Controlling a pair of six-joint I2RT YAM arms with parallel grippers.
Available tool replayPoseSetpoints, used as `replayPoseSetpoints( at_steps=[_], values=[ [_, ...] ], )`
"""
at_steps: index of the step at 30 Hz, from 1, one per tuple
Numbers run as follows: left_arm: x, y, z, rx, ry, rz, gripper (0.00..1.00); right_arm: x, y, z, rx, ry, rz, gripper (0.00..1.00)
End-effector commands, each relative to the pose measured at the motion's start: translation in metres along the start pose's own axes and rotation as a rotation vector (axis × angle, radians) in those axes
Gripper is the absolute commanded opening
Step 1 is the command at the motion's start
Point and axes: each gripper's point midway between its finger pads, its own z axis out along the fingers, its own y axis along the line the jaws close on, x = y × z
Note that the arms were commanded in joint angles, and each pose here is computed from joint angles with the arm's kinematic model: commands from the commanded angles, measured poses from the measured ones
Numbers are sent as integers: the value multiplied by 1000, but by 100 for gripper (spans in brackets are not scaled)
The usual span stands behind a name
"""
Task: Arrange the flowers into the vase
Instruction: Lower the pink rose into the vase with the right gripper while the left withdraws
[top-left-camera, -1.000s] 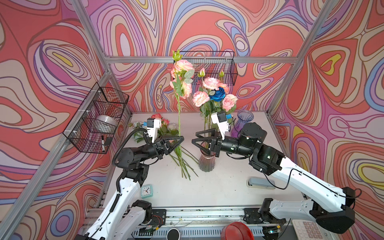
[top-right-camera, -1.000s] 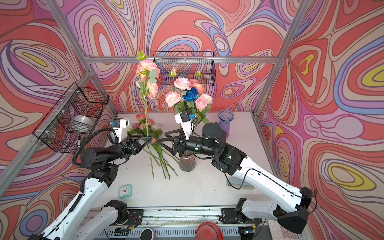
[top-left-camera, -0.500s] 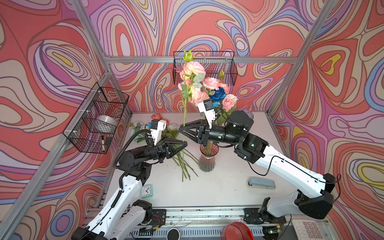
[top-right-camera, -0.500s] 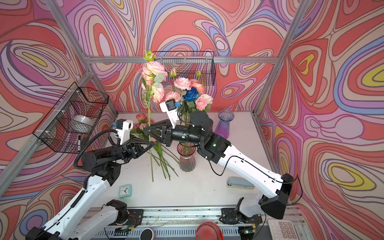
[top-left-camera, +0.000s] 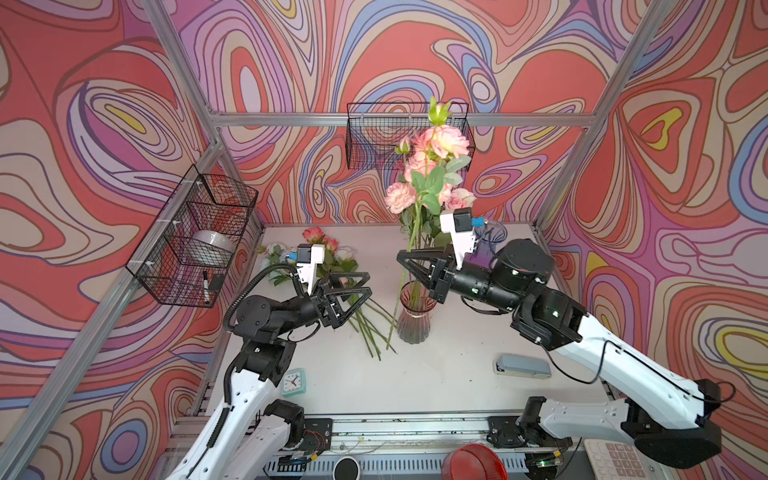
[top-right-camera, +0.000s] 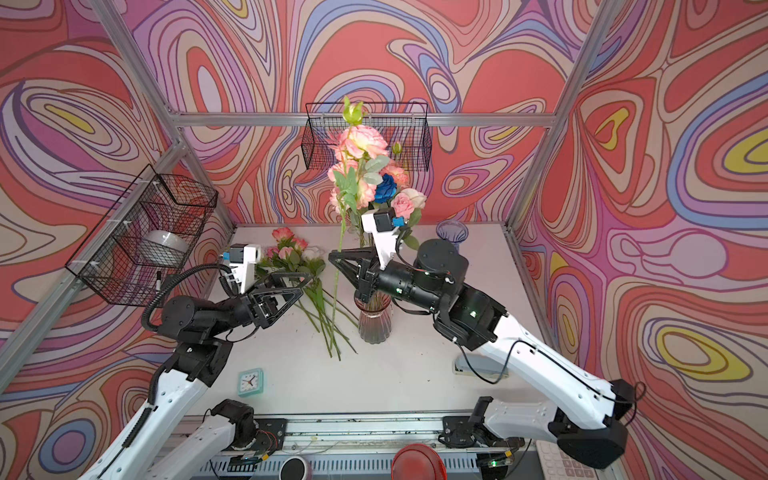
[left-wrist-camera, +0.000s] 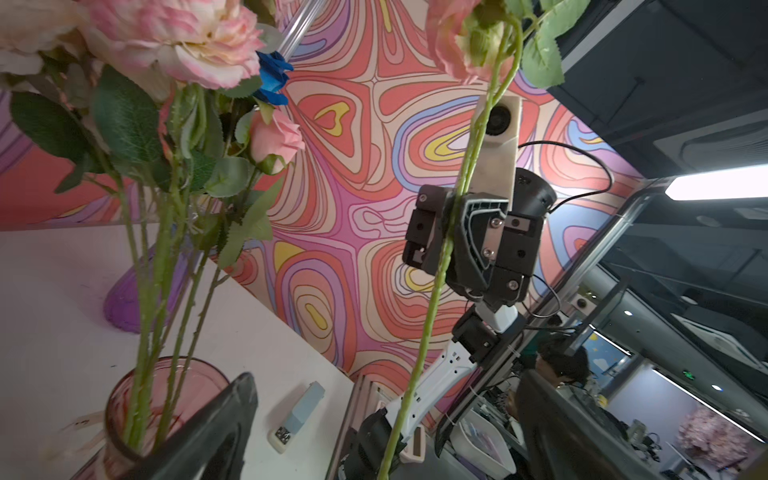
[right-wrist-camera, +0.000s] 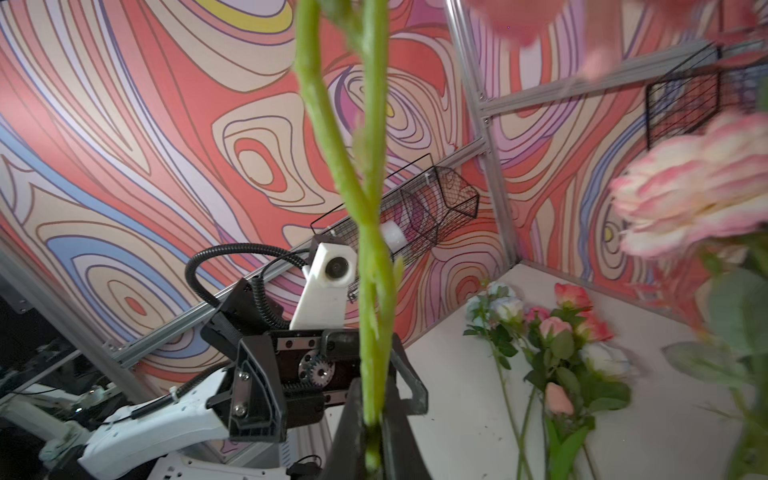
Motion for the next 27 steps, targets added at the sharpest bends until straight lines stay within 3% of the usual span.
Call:
replayPoseSetpoints(
  at_steps=[1,5,10,14,20,25,27],
  values=[
    [-5,26,-17,-235,-67,90,100,-8,-33,-20,215,-29,-144,0],
    [-3,33,-25,-277,-97,102,100,-25,-45,-29,315,-76,-252,0],
    [4,44,-24,-298,-78,72,100,-18,-65,-11,402,-59,-345,0],
    [7,50,-23,-304,-71,61,100,8,-85,13,439,-10,-387,0],
    [10,56,-26,-329,-73,58,100,64,-103,38,414,98,-344,0],
    [15,64,-30,-369,-70,41,100,110,-120,40,437,216,-296,0],
    [17,70,-33,-399,-74,26,100,126,-127,35,457,257,-276,6]
  ],
)
